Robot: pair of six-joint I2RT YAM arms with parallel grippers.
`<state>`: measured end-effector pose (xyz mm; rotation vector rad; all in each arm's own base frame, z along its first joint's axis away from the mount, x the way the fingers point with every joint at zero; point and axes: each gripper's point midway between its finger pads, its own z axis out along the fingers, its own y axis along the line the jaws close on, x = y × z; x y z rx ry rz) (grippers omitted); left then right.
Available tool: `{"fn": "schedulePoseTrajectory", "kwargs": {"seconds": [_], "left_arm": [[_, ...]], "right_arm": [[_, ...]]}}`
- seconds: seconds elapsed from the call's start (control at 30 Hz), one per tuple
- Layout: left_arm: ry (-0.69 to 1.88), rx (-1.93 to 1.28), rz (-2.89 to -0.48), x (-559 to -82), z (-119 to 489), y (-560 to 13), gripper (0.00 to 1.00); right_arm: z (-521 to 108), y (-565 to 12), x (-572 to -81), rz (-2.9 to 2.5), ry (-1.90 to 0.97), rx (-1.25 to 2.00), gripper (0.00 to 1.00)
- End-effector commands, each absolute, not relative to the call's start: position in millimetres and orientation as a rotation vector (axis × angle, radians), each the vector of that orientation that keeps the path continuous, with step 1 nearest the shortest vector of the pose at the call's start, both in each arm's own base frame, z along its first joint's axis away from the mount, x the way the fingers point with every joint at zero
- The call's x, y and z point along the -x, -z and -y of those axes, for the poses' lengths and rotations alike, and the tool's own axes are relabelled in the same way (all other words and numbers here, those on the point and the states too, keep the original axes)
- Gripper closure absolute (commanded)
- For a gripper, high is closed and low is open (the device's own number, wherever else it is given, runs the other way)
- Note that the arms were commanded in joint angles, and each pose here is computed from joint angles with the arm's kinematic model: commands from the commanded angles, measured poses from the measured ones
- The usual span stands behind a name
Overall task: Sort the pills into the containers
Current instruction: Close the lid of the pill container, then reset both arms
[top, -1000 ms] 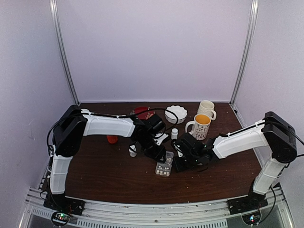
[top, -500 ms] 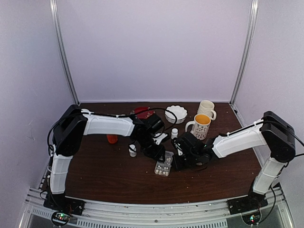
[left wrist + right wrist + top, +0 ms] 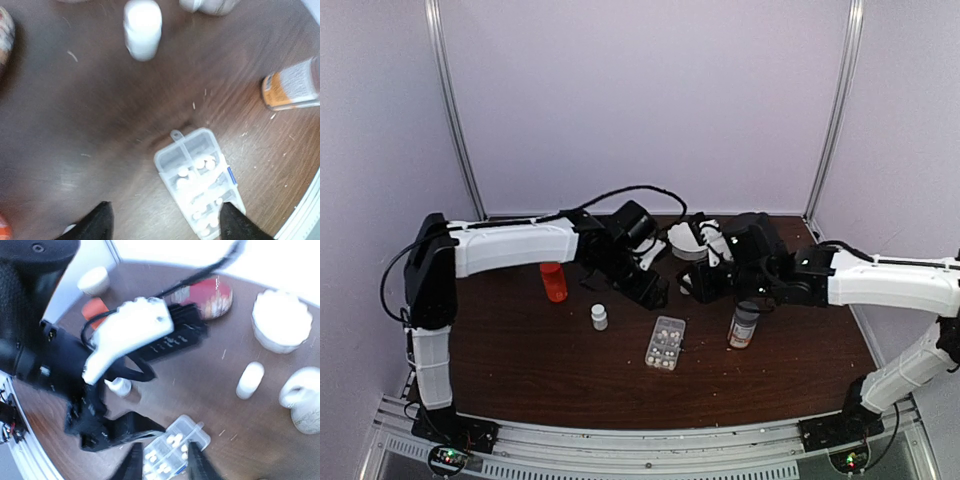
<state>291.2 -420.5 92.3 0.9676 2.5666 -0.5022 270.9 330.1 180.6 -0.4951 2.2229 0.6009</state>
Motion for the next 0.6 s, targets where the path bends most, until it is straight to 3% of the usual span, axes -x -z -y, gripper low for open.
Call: {"fn": "schedulePoseTrajectory", "kwargs": {"seconds": [0.0, 0.1, 0.17, 0.4, 0.57], "left_arm": [[0.395, -0.781, -2.274, -336, 373, -229, 0.04], [0.302, -0.664, -2.193, -348, 323, -271, 0.02], [0.230, -0.576, -2.123, -353, 285, -299, 0.02], [0.013, -0.292, -1.964, -367, 158, -329, 0.02], [-0.078, -0.068, -1.879, -363, 72, -307, 0.02]], "right_arm": [[-290, -259, -286, -2.010, -0.456, 0.476, 0.53], [-252, -301, -297, -1.893, -0.428, 0.381, 0.19], [-221, -321, -305, -1.816, -0.386, 0.302, 0.02], [-119, -359, -310, -1.549, -0.037, 0.105, 0.00], [-65, -333, -324, -1.533, 0.029, -0.014, 0.00]]}}
